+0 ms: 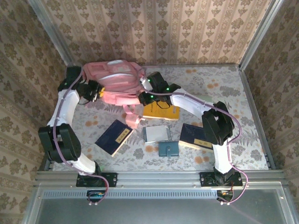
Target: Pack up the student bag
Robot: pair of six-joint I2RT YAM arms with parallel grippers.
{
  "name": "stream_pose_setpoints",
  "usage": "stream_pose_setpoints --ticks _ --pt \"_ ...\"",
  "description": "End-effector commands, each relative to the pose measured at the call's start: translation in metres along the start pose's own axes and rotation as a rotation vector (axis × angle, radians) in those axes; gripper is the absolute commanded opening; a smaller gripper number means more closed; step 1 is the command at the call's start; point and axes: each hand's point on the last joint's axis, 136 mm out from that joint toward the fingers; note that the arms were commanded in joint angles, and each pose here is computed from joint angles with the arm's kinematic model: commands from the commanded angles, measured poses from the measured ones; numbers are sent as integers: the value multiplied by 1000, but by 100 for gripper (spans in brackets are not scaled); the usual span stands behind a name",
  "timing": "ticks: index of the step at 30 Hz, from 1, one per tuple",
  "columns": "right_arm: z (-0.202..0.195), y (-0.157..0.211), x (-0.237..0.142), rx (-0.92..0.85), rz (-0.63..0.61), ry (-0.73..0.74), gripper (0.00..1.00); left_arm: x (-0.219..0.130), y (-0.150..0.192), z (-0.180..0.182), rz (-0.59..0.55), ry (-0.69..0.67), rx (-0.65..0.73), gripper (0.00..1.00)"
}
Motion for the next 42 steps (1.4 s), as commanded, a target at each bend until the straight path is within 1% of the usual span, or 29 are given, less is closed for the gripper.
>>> stream_pose_setpoints --ticks 1,3,6,8,11,13,15,18,22,25,29,32,37,39,42 --pt "25 -13 -28 -43 -25 35 0 -5 -2 -33 -28 40 187 37" --pt "43 -13 -21 -28 -42 31 0 -5 -9 -29 -29 20 161 47" --pt "70 -6 0 -10 -16 17 0 -20 -21 -15 -59 -14 97 54" --pt "86 -3 18 6 5 -5 0 -33 -24 -4 -79 -31 35 55" --pt "107 -6 41 16 20 -24 0 -49 -16 16 -91 -44 -48 55" --pt "116 -9 52 10 21 -11 0 -56 -7 32 -93 -69 -104 55" --pt "123 -15 58 12 15 -5 0 -63 2 48 -95 -83 -136 56" --pt "125 -20 63 28 3 -1 0 -66 20 63 -68 -68 -175 56" --pt "129 -22 65 37 -6 -20 0 -68 37 73 -41 -63 -191 55" --pt "132 -21 66 28 -6 -17 0 -65 45 79 -21 -65 -209 55" --pt "134 -20 66 25 -5 -16 0 -51 53 89 26 -75 -257 50" --pt "135 -19 66 22 -1 -19 0 -46 55 94 36 -89 -251 47" --pt "137 -17 68 22 -1 -22 0 -32 54 101 53 -90 -269 47" --pt "139 -17 68 17 -4 -31 0 -21 49 93 64 -48 -261 49" --pt "143 -17 67 10 -3 -43 0 -9 40 89 79 -51 -260 50"
Point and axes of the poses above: each hand's point on the last joint's axis, 136 mm out from that joint toward the fingers, its own x axis out along the fingers, its own z axis along the line the jaws close on, y = z × x, and after that the axes turned 11 degrees about -x, right-handed
